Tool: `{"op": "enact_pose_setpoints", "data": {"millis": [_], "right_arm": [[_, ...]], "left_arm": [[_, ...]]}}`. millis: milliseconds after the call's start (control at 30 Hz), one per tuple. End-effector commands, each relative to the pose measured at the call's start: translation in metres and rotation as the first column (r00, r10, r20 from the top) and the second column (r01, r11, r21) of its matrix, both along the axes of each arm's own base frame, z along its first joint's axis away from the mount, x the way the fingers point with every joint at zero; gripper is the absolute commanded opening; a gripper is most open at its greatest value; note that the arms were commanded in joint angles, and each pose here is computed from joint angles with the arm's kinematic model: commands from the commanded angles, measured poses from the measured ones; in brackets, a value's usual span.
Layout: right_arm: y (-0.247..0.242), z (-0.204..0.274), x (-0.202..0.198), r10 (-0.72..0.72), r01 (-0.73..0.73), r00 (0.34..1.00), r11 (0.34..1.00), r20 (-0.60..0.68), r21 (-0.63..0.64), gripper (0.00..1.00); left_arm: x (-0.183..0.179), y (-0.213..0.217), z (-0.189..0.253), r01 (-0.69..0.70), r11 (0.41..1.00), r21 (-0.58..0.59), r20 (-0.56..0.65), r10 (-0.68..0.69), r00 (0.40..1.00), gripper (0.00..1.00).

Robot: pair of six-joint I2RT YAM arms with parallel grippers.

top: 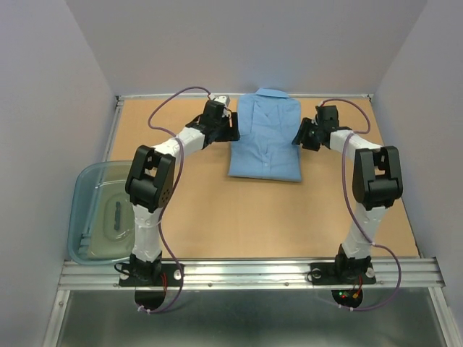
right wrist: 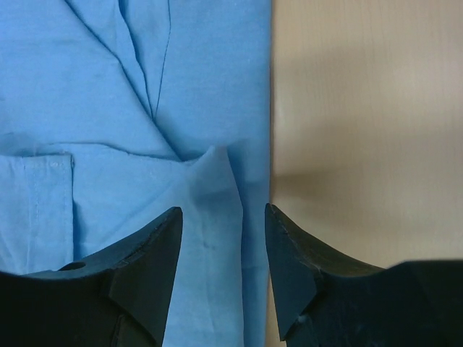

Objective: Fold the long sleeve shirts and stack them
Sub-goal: Fold the shirt

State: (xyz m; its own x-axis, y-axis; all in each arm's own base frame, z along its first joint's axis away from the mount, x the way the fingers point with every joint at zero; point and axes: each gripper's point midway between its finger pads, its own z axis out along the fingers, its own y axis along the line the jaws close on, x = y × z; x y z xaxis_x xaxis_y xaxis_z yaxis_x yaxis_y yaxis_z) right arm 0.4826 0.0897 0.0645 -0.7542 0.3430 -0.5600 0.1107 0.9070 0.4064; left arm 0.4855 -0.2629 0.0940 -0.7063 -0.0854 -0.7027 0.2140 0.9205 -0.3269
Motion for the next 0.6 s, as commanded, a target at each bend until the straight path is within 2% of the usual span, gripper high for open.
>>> {"op": "enact_pose_setpoints", "data": {"millis": [0,167,367,567], "right_arm": [[0.003,0.046,0.052,0.017,-0.02,0.981,1.0,0.194,0.017,0.55],[0.009,0.034,0.062,0.041,-0.049,0.981,0.998,0.188,0.036,0.55],[0.013,0.025,0.066,0.05,-0.06,0.983,0.997,0.178,0.051,0.54],[0.017,0.014,0.069,0.059,-0.071,0.985,0.995,0.164,0.067,0.47]], "left_arm": [[0.024,-0.009,0.031,0.021,1.0,-0.006,0.111,-0.02,0.994,0.77],[0.034,-0.013,0.02,0.031,0.999,0.006,0.107,-0.032,0.994,0.72],[0.037,-0.017,0.005,0.043,0.999,0.01,0.085,-0.043,0.995,0.71],[0.038,-0.019,0.0,0.054,0.998,0.012,0.082,-0.055,0.995,0.71]]}}
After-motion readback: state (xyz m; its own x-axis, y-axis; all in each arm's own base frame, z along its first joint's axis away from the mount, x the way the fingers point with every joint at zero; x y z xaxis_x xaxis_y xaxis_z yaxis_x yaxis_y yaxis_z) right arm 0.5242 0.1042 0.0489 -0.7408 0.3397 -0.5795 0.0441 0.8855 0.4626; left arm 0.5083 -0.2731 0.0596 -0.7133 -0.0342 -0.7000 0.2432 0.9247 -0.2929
